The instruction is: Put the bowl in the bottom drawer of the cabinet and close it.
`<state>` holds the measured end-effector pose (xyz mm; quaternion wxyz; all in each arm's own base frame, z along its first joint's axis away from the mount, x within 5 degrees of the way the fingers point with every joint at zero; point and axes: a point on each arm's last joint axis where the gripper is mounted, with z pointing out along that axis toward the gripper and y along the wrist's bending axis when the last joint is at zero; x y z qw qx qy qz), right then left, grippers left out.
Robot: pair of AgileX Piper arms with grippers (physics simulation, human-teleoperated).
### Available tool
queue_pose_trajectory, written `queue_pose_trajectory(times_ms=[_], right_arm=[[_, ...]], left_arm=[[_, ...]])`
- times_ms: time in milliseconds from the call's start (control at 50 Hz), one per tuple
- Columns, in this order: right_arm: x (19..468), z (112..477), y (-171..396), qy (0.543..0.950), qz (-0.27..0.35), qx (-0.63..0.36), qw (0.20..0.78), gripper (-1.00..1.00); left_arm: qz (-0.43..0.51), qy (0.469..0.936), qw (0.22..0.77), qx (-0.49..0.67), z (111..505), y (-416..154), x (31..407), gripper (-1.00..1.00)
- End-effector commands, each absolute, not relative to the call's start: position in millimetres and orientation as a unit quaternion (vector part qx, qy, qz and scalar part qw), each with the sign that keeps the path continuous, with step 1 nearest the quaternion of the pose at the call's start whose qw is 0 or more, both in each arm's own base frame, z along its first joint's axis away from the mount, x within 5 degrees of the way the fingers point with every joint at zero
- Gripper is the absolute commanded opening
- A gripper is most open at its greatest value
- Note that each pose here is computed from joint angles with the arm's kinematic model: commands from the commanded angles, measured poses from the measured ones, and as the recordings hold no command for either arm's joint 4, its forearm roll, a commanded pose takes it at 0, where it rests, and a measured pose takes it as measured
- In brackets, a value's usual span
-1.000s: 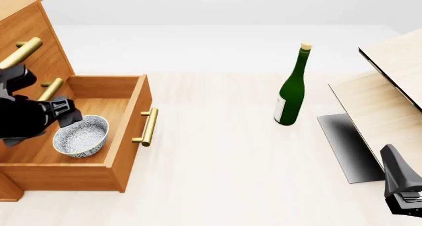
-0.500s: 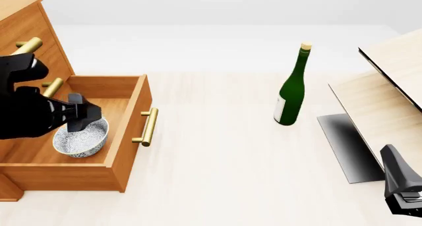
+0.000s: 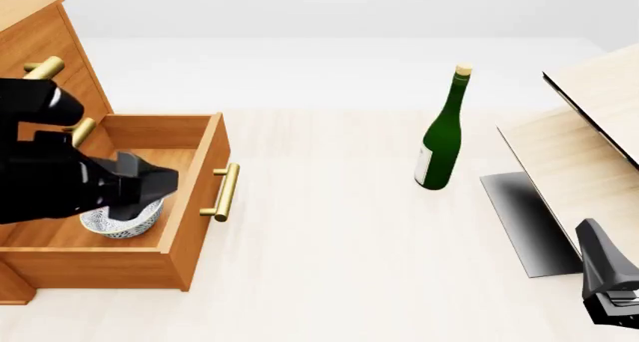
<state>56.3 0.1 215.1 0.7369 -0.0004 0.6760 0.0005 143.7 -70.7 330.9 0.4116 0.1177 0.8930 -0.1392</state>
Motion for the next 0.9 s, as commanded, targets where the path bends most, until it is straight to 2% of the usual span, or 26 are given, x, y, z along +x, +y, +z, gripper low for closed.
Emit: queue_pose_trajectory(times_ms=[20,420,540,620,900], right_arm=[[56,215,0,0.676,0.000,0.000,0.737,1.00],[56,215,0,0.676,0.000,0.000,0.737,1.00],[56,215,0,0.676,0.000,0.000,0.737,1.00],[56,215,0,0.676,0.000,0.000,0.737,1.00],[56,215,0,0.676,0.000,0.000,0.737,1.00]], left_arm=[[-0.144,0.895,0.407,0.114,331,-74,147,1.00],[-0.190,0.882,0.408,0.141,360,-107,158,1.00],[-0.203,0.886,0.394,0.138,352,-117,160,1.00],[-0.219,0.894,0.368,0.128,333,-130,161,1.00],[-0.248,0.896,0.352,0.108,323,-139,155,1.00]])
